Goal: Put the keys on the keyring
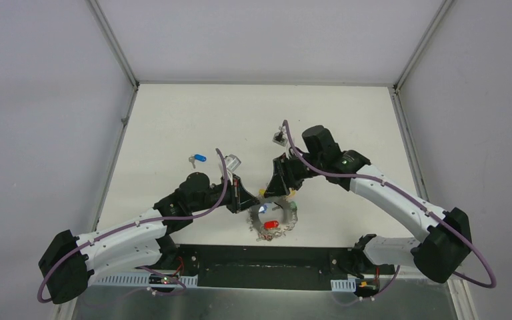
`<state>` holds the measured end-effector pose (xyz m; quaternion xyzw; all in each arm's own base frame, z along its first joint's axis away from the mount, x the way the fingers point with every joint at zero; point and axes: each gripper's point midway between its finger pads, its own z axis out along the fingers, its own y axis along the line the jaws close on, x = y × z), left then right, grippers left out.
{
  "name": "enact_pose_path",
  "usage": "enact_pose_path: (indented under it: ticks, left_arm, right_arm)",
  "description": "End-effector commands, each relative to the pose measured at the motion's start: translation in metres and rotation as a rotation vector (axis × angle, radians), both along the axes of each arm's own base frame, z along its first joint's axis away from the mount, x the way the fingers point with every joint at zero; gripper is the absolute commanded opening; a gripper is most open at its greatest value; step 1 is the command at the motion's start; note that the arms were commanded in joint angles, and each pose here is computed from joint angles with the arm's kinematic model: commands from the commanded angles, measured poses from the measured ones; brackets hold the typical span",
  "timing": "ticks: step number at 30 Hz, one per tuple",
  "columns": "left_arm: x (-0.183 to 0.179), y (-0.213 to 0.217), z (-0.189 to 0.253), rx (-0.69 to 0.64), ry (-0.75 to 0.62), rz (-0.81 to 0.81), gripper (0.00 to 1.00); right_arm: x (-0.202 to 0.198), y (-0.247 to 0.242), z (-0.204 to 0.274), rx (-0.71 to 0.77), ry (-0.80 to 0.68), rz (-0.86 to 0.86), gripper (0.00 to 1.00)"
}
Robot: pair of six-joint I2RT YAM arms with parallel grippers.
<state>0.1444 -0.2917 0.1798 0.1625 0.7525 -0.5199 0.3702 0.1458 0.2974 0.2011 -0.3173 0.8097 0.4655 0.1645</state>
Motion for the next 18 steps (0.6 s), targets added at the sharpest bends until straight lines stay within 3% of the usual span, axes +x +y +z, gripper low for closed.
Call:
enact_pose_path:
  ticks: [1,9,13,18]
  left_arm:
    - [0.003,-0.007,0.029,-0.061,-0.053,0.0,0.0]
    - [0.006,-0.001,0.015,-0.018,-0.019,0.04,0.02]
    - [0.01,0.01,-0.003,0.033,0.033,0.104,0.27]
    - [0.009,0.029,-0.041,0.12,0.205,0.22,0.45]
  right_arm:
    - [0.003,-0.005,-0.006,-0.004,0.0,-0.029,0.58]
    - [0.005,-0.01,-0.036,-0.05,0.059,-0.063,0.58]
    - [0.007,-0.017,-0.054,-0.101,0.092,-0.105,0.59]
    - [0.007,-0.026,-0.074,-0.17,0.133,-0.152,0.6]
